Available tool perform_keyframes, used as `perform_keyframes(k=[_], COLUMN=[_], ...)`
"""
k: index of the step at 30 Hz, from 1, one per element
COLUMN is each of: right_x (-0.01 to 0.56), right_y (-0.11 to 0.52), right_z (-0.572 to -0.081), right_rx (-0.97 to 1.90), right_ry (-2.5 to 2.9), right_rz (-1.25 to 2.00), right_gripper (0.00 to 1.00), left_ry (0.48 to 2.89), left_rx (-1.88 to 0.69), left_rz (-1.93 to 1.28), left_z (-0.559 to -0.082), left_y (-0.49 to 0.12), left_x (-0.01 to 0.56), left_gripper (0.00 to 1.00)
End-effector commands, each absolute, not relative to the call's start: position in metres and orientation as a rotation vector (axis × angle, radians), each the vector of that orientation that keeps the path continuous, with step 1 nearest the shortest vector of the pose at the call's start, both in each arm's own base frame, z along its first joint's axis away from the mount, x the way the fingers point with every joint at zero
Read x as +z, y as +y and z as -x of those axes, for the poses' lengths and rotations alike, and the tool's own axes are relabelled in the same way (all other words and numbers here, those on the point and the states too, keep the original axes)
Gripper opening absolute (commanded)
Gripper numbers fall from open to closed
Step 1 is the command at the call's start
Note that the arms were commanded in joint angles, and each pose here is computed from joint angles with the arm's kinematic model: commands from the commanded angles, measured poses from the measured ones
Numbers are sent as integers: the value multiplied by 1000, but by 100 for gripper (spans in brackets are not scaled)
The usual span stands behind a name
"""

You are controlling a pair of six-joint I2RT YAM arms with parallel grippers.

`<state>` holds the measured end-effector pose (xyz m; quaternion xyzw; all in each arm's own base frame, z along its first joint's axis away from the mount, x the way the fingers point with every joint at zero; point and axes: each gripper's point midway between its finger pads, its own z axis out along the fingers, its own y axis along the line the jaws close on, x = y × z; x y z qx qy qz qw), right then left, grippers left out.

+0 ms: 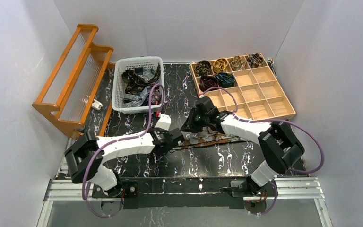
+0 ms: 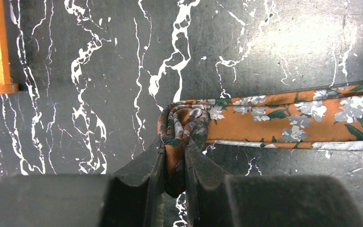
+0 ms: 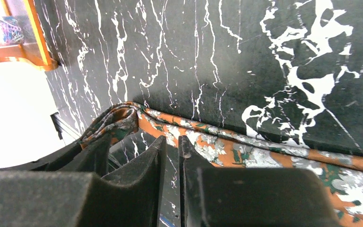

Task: Roll the ties
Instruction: Roll the tie at the center of the board.

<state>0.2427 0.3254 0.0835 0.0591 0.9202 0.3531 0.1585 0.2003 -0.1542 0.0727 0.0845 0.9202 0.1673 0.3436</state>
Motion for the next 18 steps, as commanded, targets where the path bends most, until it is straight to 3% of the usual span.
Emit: perform_keyframes(k=[1,5,9,18], right_x=[91,87,83,79], right_y=[311,306,304,302], right_z=[-251,-251,-248,-244], right_rx=[984,981,984,1002], right_ry=[2588,2597,2612,2636], right_rz=[-207,-217,-216,-200], right_gripper=[24,24,25,25], left_ry=[2302,2321,2358,2418], left_rx=[530,516,476,278], left_rz=[-185,-187,-198,-175], left_z=[-208,-208,-207,-209], left_y=[-158,-173,-189,-229], left_x=[86,81,72,57], left_gripper=[2,8,25,46])
